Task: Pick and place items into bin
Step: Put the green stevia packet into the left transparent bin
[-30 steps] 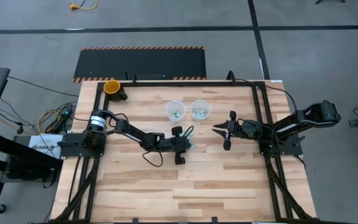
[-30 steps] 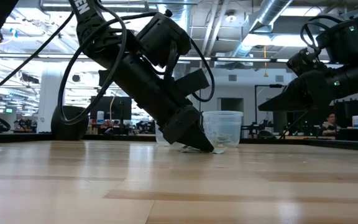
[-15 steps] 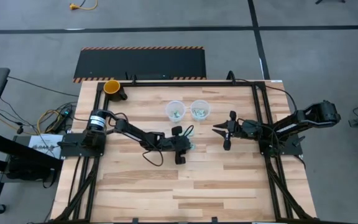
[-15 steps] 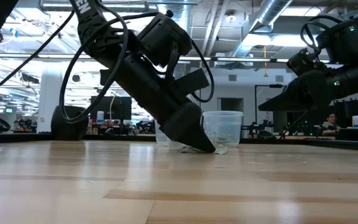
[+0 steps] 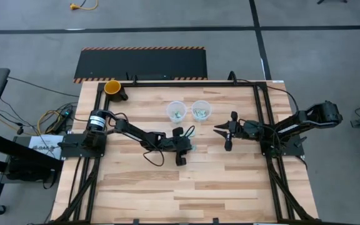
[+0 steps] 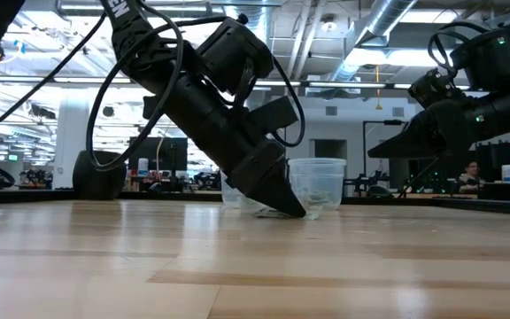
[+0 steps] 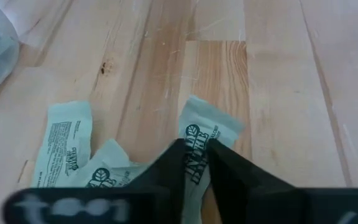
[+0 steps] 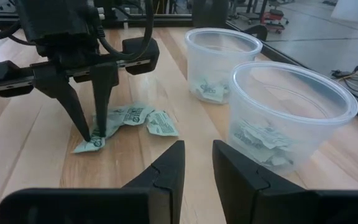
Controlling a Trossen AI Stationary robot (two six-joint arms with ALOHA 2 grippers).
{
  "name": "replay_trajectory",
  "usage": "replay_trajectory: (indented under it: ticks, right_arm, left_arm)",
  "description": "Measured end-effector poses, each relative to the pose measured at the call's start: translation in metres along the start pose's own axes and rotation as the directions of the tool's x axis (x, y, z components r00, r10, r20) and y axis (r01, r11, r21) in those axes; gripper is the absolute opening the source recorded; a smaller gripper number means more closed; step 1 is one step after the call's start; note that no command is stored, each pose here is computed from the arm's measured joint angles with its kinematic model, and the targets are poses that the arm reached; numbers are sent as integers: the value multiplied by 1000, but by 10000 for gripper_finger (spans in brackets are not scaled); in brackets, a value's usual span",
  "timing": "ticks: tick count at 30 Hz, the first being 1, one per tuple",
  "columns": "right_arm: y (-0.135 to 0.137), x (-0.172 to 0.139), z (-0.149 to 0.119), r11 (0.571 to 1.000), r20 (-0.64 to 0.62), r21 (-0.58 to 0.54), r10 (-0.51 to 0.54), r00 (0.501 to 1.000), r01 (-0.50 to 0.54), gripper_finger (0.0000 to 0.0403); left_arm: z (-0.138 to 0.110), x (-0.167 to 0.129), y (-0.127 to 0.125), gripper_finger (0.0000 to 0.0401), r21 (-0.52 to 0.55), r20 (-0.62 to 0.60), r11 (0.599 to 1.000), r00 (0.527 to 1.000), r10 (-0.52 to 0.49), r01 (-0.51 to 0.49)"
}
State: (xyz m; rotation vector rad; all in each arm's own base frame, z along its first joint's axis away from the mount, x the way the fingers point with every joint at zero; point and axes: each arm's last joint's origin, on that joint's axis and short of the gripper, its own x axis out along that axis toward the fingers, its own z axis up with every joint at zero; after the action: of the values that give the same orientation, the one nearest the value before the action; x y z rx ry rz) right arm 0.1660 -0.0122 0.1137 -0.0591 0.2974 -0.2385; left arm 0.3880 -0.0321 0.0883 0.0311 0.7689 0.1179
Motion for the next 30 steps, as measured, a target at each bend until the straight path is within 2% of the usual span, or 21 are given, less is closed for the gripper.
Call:
replay_trajectory:
  ticks: [4,9,22,30]
  right_arm:
    - [0,0,0,1000,0,0,0,1000,0,75]
    - [0,0,0,1000,0,1,0,1000,0,75]
    - [0,0,0,1000,0,10,1,1000,-1,75]
    - [2,0,0,1000,-1,6,12,1000,-12,75]
  left_arm:
    - [0,0,-1,8,2,0,1000,1000,-1,1]
    - [1,0,-2,6,0,21,1000,1000,3,-3]
    - [16,-1,-7,2,-15,197,997,978,-67,72]
    - [23,-3,-8,2,-8,253,997,964,-78,82]
